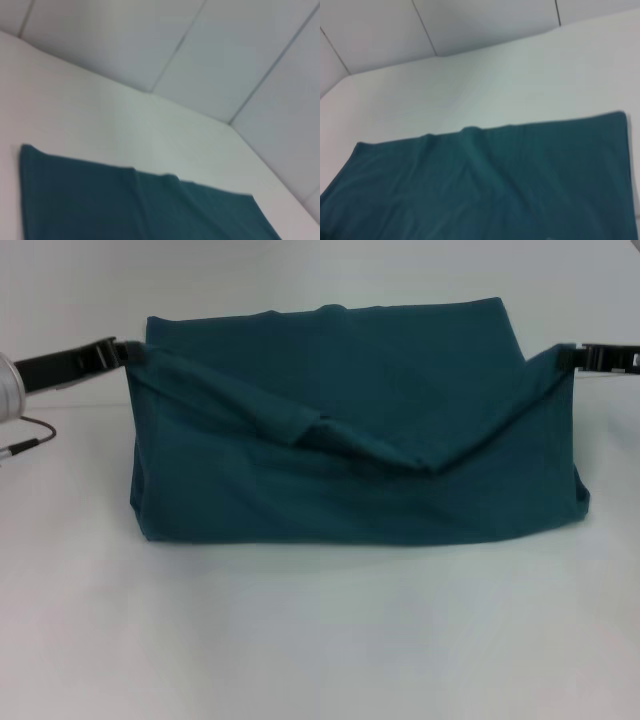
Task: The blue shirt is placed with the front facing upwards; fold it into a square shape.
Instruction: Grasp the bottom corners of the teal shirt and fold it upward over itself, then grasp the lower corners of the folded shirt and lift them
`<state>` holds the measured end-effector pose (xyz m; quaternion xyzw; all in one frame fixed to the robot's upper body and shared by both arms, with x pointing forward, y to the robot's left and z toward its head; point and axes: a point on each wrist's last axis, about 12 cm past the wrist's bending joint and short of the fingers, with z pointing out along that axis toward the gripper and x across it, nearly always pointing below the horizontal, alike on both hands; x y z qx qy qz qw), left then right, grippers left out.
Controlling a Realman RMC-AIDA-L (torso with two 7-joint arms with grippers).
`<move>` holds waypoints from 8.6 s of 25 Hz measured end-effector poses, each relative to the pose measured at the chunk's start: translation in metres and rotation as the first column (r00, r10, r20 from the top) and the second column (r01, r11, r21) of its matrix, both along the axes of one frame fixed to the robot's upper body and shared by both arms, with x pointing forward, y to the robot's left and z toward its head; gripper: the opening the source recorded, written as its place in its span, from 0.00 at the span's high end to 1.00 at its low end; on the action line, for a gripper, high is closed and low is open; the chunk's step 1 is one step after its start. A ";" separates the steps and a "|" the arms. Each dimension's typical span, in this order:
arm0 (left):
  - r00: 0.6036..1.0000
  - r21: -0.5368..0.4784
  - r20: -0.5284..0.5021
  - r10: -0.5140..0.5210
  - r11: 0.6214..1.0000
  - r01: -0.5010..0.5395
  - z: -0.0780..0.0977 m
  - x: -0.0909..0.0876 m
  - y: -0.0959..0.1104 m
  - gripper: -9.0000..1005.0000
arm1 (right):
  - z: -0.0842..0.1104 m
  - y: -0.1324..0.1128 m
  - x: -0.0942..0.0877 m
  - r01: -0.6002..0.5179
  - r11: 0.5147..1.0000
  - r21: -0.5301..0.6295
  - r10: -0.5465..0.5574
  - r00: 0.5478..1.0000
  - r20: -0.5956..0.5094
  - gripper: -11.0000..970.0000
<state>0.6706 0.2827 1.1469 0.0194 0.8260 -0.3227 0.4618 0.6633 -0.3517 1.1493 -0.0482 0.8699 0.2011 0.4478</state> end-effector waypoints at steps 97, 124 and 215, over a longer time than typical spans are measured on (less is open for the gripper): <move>0.989 0.166 -0.084 -0.125 0.976 0.137 -0.063 -0.076 0.012 0.15 | -0.071 0.008 -0.063 -0.028 0.999 0.041 0.035 0.979 -0.201 0.24; 0.987 0.187 -0.114 -0.114 0.973 0.134 -0.077 -0.081 0.007 0.15 | -0.074 -0.005 -0.070 0.013 0.998 0.067 0.002 0.974 -0.227 0.95; 0.977 0.295 -0.126 -0.174 0.933 0.205 -0.082 -0.074 -0.013 0.85 | -0.078 -0.003 -0.074 0.008 0.997 0.073 0.010 0.972 -0.235 0.95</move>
